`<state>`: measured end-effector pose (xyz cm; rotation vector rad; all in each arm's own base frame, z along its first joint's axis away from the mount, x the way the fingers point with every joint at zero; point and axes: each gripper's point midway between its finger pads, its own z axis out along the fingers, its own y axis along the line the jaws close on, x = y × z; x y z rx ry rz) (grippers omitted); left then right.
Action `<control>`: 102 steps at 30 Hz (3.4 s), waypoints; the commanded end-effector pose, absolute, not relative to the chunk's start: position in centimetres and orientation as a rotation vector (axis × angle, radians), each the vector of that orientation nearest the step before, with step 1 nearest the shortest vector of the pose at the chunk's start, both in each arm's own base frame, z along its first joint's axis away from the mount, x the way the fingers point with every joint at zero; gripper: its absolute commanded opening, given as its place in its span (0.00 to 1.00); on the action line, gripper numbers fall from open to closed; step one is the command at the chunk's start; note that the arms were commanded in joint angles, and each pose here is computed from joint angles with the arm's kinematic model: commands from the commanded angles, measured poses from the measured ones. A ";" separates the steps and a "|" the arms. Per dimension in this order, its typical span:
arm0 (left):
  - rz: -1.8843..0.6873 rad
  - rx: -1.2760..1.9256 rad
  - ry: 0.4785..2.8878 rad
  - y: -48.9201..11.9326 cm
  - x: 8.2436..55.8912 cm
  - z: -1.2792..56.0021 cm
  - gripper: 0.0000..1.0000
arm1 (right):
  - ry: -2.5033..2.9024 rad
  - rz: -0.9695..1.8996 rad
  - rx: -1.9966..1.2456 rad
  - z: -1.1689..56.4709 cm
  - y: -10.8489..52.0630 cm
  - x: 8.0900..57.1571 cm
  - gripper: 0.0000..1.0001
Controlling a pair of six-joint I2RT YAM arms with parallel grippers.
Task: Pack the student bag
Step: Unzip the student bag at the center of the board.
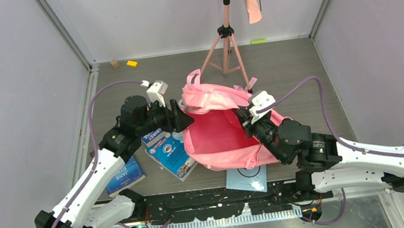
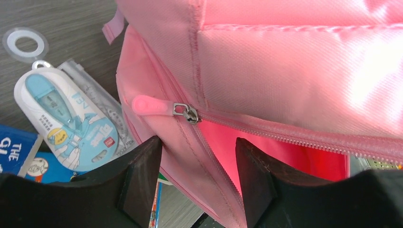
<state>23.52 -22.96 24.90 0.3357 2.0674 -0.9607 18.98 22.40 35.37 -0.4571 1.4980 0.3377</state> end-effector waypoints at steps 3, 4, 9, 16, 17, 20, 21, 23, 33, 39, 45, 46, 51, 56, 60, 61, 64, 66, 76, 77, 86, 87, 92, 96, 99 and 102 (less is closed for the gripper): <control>-1.138 0.537 1.851 -25.3 22.0 29.0 0.58 | 1.404 0.449 -0.232 40.8 20.0 19.1 0.00; -1.190 0.579 1.840 -25.9 21.4 29.1 0.56 | 1.400 0.434 -0.228 40.8 19.7 19.2 0.00; -1.353 0.689 1.806 -27.9 19.7 29.2 0.40 | 1.396 0.290 -0.231 39.6 18.6 20.0 0.00; -1.382 0.668 1.850 -30.2 20.0 27.2 0.05 | 1.496 0.196 -0.272 36.3 19.1 20.5 0.12; -1.372 0.650 1.857 -30.7 20.1 26.8 0.00 | 1.528 0.191 -0.282 35.6 19.1 20.4 0.22; -1.303 0.547 1.911 -31.9 20.8 25.1 0.00 | 1.596 0.266 -0.352 34.2 20.2 19.4 0.46; -1.246 0.462 1.937 -31.9 21.7 24.2 0.00 | 1.638 0.322 -0.393 33.6 20.9 18.7 0.57; -1.223 0.316 1.957 -31.7 22.5 23.3 0.00 | 1.702 0.395 -0.448 32.8 21.8 17.6 0.68; -1.189 0.232 1.951 -32.8 21.8 20.4 0.00 | 1.915 0.812 -0.588 31.7 26.9 11.7 0.88; -1.192 0.348 1.997 -35.0 19.6 18.3 0.00 | 1.894 0.685 -0.215 31.7 26.1 16.0 0.91; -1.087 0.328 2.054 -32.2 19.0 16.2 0.27 | 1.890 0.507 -0.152 30.5 26.5 18.1 0.91; -1.050 0.316 2.070 -31.4 19.0 15.8 0.36 | 1.892 0.477 -0.159 30.1 26.6 18.4 0.91; -0.818 0.331 2.130 -26.9 19.0 14.2 0.63 | 1.915 0.353 -0.189 29.7 26.3 19.6 0.92; -0.757 0.334 2.162 -24.1 19.1 14.4 0.79 | 1.971 0.306 -0.177 28.7 26.3 21.9 0.93; -0.699 0.241 2.189 -21.3 21.0 14.9 0.85 | 2.053 0.321 -0.216 27.4 27.3 23.5 0.93; -0.693 0.209 2.190 -20.6 21.5 15.0 0.86 | 2.067 0.320 -0.236 27.1 27.7 23.6 0.93; -0.713 0.109 2.195 -19.0 22.8 15.2 0.88 | 2.121 0.249 -0.304 25.7 29.0 24.2 0.93; -0.719 0.054 2.193 -18.2 23.4 15.1 0.89 | 2.150 0.210 -0.334 24.5 29.8 24.6 0.93; -0.693 -0.043 2.208 -16.6 24.0 13.9 0.91 | 2.236 0.039 -0.318 18.6 33.0 27.2 0.93; -0.680 -0.045 2.209 -16.3 24.1 13.9 0.92 | 2.248 0.015 -0.319 17.8 33.4 27.5 0.93; -0.617 -0.077 2.178 -14.7 23.8 14.0 0.93 | 2.218 -0.325 -0.290 13.6 31.2 29.7 0.93; -0.613 -0.076 2.174 -14.6 23.8 14.0 0.94 | 2.220 -0.346 -0.289 13.2 30.8 29.8 0.92; -0.626 -0.049 2.176 -14.8 23.5 13.9 0.94 | 2.236 -0.400 -0.291 12.0 30.3 30.0 0.77; -0.710 0.045 2.141 -16.3 23.4 14.4 0.94 | 2.232 -0.376 -0.259 13.5 29.8 29.7 0.27; -0.878 0.247 2.099 -19.1 22.3 15.4 0.89 | 2.213 -0.287 -0.213 16.6 29.1 29.1 0.07; -0.977 0.381 2.048 -21.1 21.7 16.2 0.85 | 2.201 -0.173 -0.218 19.0 28.4 28.2 0.01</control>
